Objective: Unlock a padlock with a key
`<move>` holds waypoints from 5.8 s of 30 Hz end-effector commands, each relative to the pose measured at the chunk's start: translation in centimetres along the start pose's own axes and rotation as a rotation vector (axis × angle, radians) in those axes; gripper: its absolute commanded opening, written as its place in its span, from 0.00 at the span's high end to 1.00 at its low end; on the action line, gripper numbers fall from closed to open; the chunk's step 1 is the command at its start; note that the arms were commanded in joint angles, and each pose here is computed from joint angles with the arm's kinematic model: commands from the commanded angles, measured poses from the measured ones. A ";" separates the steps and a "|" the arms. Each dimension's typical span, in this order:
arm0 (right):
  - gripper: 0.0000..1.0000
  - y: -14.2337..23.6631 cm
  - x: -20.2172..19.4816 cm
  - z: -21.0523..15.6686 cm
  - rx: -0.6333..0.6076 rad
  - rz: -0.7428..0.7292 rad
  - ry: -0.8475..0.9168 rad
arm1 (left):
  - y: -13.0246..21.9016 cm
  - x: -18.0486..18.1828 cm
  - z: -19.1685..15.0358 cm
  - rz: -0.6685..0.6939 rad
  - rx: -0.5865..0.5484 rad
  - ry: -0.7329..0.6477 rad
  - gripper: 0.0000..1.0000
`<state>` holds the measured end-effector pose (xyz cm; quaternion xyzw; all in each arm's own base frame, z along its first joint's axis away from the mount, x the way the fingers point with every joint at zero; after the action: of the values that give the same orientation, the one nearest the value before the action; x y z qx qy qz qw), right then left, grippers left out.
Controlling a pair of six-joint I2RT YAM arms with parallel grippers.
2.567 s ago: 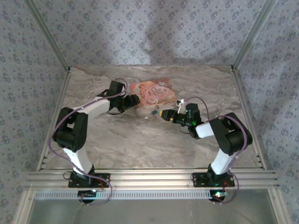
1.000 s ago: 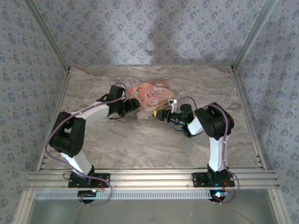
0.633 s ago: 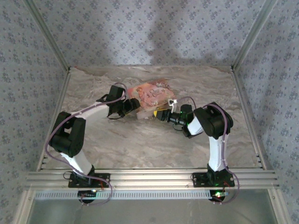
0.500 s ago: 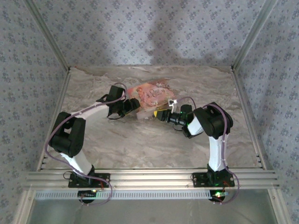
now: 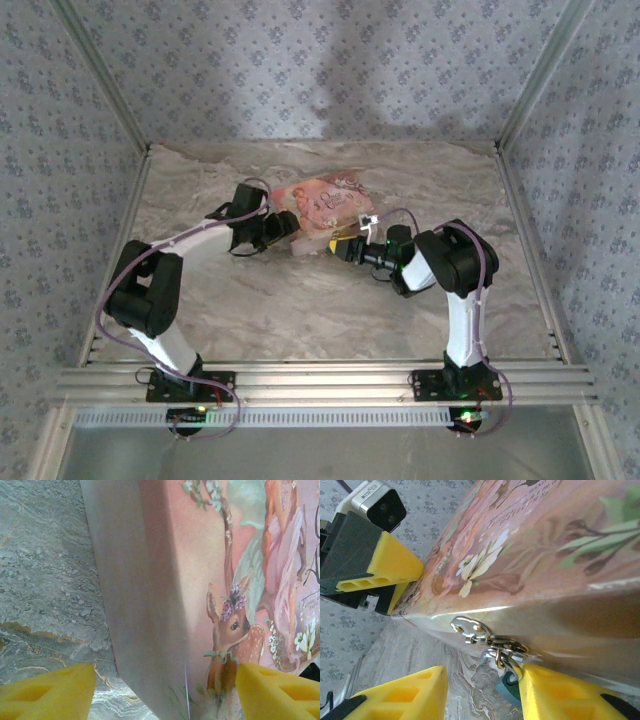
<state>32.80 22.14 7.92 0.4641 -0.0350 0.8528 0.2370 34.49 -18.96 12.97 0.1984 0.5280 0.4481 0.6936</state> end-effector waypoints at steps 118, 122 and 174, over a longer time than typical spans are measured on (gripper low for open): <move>1.00 10.2 4.8 5.8 -0.151 -0.403 -0.111 | 11.0 2.8 -1.3 0.111 -0.294 -0.038 0.02; 1.00 11.4 7.8 5.7 -0.039 -0.418 -0.052 | 12.3 3.4 -1.0 0.154 -0.350 -0.065 0.02; 0.75 9.9 4.6 -4.5 0.503 -0.629 -0.243 | 15.9 4.7 -0.6 0.226 -0.451 -0.074 0.02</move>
<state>22.52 16.78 9.47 0.6076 0.3049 0.6468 0.3456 27.39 -7.10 20.60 0.1173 0.3766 0.6198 0.6784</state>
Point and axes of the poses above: each hand's point on the last joint's axis, 136 mm out from that joint toward the fingers, its own y axis back along the fingers, its own x axis along the line the jaws close on, z = x × y, the point moved 6 cm from there along y, back along the fingers, and after that the axes turned 11 degrees about -y, right-handed, at the moved point
